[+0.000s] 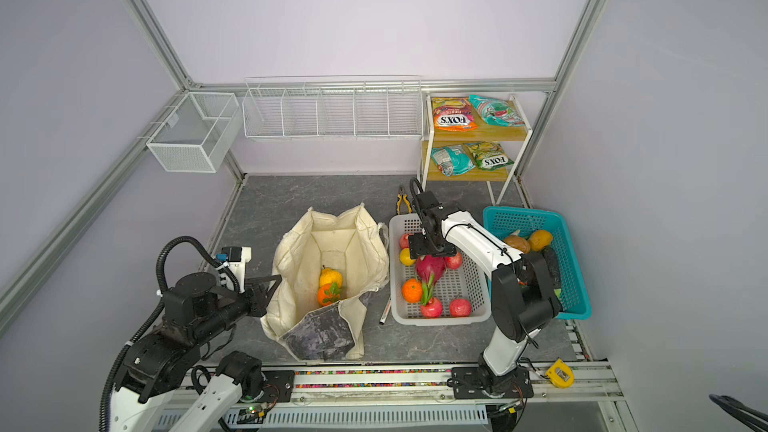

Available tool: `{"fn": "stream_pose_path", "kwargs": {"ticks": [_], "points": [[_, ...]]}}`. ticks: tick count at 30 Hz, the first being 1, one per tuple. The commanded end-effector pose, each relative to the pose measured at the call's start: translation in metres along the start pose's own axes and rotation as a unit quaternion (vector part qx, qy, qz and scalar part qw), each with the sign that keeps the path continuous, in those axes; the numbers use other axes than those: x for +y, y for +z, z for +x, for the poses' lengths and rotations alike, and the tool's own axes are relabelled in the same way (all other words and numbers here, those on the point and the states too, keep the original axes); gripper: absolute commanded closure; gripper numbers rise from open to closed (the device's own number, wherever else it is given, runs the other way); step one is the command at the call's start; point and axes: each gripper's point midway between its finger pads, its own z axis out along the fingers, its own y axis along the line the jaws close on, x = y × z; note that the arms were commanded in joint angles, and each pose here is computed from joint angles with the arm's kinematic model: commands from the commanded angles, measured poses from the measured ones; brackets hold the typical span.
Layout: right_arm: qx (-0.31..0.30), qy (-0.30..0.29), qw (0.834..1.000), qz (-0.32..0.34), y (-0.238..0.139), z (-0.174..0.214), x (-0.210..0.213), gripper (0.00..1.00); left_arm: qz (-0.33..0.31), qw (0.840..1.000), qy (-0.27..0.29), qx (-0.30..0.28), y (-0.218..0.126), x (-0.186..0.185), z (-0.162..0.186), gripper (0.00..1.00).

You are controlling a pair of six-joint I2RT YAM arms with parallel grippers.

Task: Place the food into the grocery bag and tie it
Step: 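Lower the right gripper and grasp the pink dragon fruit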

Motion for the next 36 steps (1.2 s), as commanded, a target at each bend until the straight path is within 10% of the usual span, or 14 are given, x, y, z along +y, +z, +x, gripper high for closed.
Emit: {"fn": "stream_pose_path", "kwargs": {"ticks": [1, 36], "points": [[0.002, 0.009, 1.000, 0.008, -0.002, -0.002, -0.005, 0.11, 0.011, 1.000, 0.013, -0.011, -0.002, -0.004, -0.003, 1.00], [0.071, 0.038, 0.996, -0.024, 0.043, 0.022, -0.002, 0.06, 0.011, 1.000, 0.013, -0.015, -0.005, -0.004, -0.003, 1.00]]}}
